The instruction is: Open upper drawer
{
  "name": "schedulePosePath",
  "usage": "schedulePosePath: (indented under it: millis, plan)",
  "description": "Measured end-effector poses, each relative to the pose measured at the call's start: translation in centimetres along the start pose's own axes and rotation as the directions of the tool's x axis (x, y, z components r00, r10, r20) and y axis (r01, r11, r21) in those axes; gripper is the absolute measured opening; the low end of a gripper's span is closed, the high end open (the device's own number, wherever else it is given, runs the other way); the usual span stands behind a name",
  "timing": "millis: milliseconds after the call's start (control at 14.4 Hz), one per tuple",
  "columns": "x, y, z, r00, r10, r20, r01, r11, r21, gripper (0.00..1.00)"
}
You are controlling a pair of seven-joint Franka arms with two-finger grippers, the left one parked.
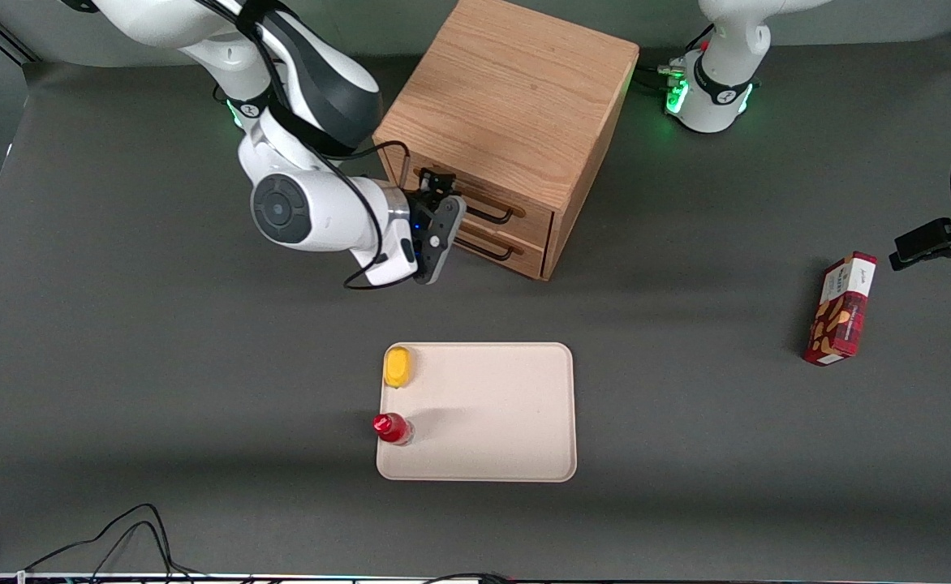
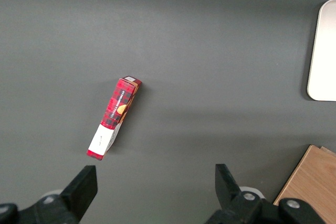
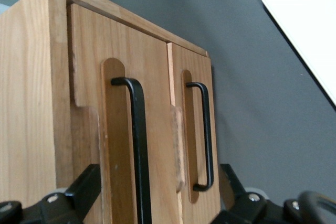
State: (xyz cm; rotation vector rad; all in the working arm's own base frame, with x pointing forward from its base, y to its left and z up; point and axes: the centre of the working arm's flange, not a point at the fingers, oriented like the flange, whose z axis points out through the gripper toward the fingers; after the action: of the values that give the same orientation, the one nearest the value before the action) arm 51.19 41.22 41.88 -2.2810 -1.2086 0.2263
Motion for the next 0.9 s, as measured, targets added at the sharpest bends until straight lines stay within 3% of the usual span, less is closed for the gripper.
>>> schedulePosePath:
  millis: [901]
  plan:
    - [-0.8,1.2,4.8,0.999,-0.010,0.040,0.013,0.998,-0.063,1.00]
